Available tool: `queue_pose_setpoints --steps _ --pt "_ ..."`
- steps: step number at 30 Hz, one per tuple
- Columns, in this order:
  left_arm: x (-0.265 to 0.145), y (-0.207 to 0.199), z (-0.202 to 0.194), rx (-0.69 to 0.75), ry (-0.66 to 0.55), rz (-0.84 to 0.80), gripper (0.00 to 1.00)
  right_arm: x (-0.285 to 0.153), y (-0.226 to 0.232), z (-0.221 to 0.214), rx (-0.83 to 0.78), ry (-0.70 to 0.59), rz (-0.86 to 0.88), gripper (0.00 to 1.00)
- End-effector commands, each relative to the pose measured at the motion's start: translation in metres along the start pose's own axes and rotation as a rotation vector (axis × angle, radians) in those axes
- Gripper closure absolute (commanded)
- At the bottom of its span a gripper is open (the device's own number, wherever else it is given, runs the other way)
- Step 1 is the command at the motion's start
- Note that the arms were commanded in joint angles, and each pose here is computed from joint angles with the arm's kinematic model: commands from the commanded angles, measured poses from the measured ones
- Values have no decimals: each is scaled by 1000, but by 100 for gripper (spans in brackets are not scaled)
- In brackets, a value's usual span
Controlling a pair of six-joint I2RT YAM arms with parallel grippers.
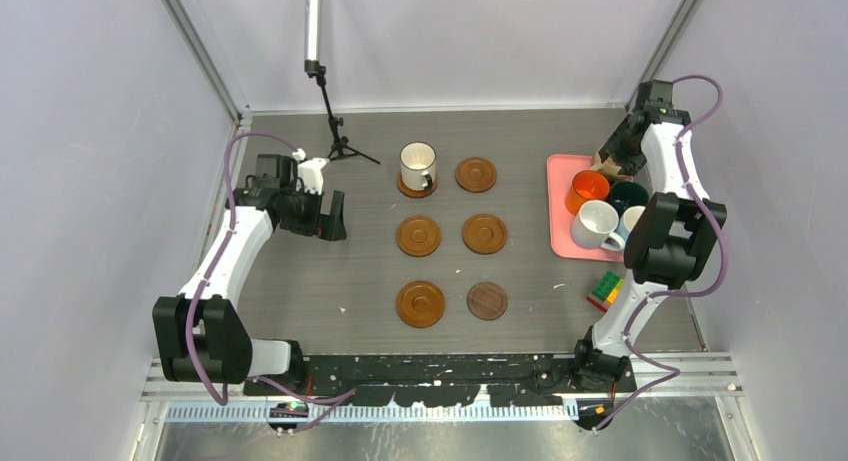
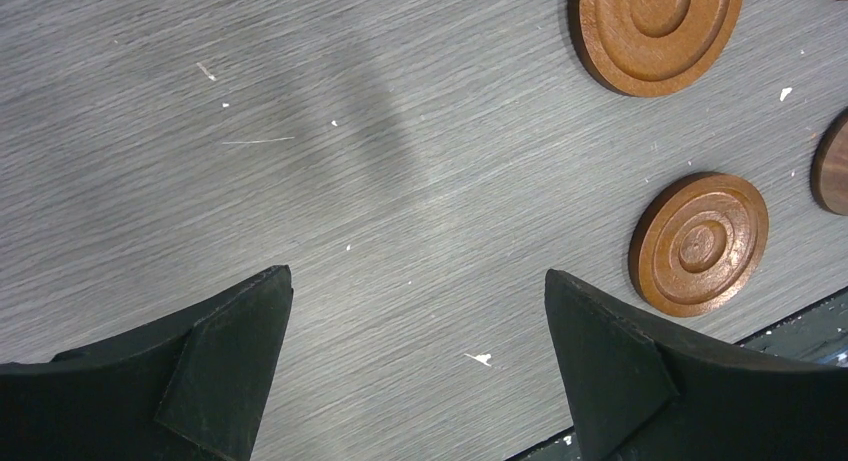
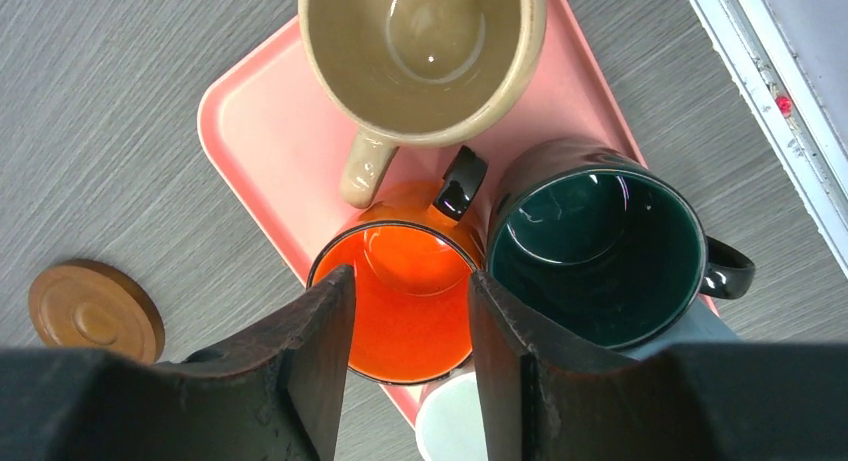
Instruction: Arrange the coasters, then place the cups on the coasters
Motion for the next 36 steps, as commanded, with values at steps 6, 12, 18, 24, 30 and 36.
queue_pose_setpoints --steps 6,12,18,24,30,36 --pt "-8 -2 10 25 -69 22 0 11 16 14 -2 -68 -25 51" --pt "-10 1 14 56 -79 51 0 23 21 14 -5 -61 -42 56" --pt "-11 2 14 61 -75 59 0 36 24 13 -22 -48 -53 59" --pt "-13 0 12 55 -87 58 0 47 26 14 -35 -46 -66 59" --pt "-12 1 13 51 -84 63 0 59 29 15 -46 -38 -71 60" --pt "-11 2 14 45 -78 70 0 71 29 13 -49 -23 -81 60"
Point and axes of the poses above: each gripper's point midway between its finger pads, its own x axis out along the fingers, its own y axis along the line the jaws close on, z = x × y, the point moved 10 cm from there along -x, back along the fingers, and after that the axes turned 4 degrees about -x, right-handed, at the moved point
